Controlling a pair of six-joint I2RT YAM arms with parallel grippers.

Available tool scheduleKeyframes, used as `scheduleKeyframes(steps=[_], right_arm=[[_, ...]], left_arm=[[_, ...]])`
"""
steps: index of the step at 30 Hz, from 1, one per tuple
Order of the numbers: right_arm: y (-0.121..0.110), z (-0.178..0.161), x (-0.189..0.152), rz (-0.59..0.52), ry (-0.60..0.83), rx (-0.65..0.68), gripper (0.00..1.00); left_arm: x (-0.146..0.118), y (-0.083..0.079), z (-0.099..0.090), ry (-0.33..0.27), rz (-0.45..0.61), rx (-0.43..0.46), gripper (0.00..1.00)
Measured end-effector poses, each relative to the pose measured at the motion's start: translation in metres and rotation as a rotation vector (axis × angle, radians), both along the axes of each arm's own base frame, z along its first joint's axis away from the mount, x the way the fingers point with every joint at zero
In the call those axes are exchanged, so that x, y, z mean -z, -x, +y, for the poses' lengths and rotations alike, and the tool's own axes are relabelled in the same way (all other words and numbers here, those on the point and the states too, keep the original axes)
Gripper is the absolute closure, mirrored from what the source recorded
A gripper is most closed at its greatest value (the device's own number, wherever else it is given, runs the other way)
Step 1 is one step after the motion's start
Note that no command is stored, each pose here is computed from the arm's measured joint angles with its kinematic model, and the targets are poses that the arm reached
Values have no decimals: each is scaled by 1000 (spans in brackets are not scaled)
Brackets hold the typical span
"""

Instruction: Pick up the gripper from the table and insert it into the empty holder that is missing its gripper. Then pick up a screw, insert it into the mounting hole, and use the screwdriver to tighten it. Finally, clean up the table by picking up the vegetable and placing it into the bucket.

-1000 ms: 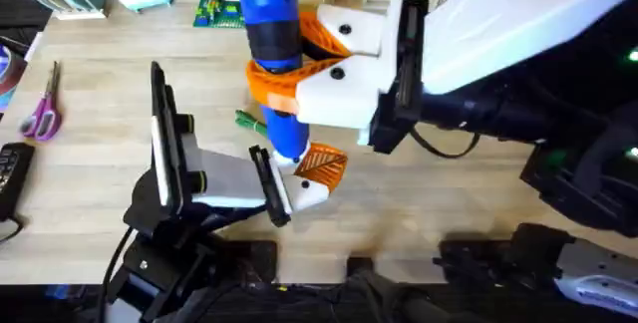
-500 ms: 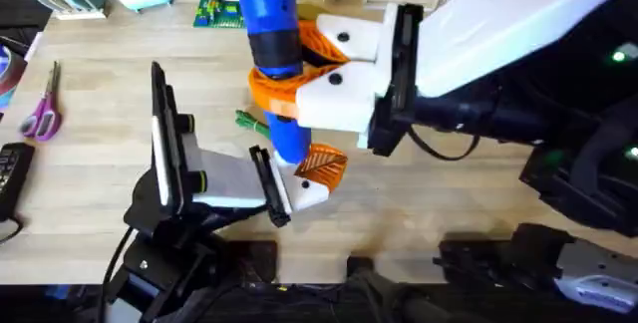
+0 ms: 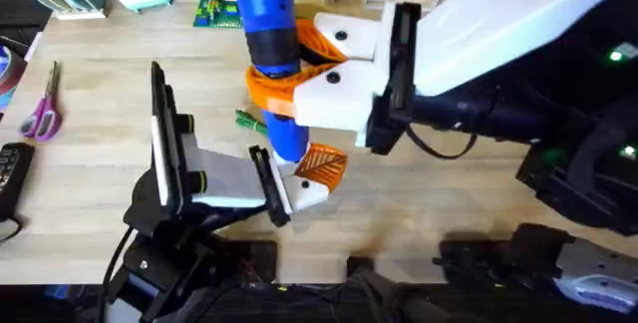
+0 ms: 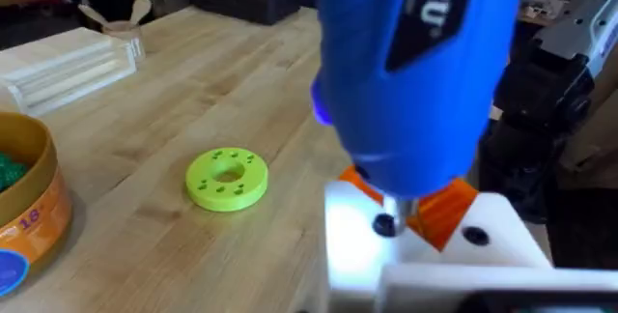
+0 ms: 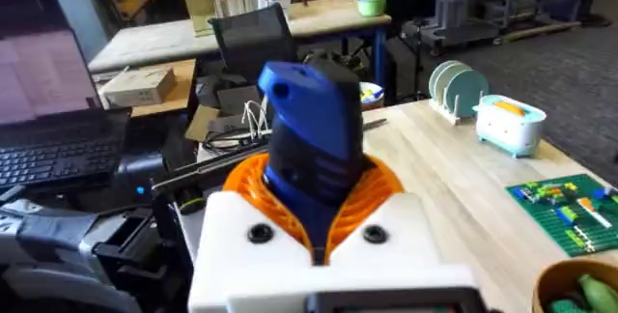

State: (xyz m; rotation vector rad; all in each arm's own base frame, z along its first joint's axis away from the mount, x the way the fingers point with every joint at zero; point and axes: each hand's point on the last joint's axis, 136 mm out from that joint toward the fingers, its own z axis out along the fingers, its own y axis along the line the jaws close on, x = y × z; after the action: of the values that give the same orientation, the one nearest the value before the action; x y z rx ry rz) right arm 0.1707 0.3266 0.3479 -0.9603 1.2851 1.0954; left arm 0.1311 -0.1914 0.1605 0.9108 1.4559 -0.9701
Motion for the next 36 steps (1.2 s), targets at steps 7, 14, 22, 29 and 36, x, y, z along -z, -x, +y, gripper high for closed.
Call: scheduleKeyframes(steps=[7, 14, 22, 29, 36], right_arm=[[-2, -6, -9, -23, -24, 16, 975], [-5, -8, -8, -18, -17, 26, 975], [-8, -5, -2, 0, -6, 26, 975], [-8, -5, -6, 0, -24, 24, 975], [-8, -5, -6, 10, -27, 23, 975]], left_arm=[[0, 0, 0, 0, 0, 0, 995], [0, 0, 0, 0, 0, 0, 995], [0, 0, 0, 0, 0, 0, 995], [0, 0, 0, 0, 0, 0, 995], [0, 0, 0, 0, 0, 0, 995]])
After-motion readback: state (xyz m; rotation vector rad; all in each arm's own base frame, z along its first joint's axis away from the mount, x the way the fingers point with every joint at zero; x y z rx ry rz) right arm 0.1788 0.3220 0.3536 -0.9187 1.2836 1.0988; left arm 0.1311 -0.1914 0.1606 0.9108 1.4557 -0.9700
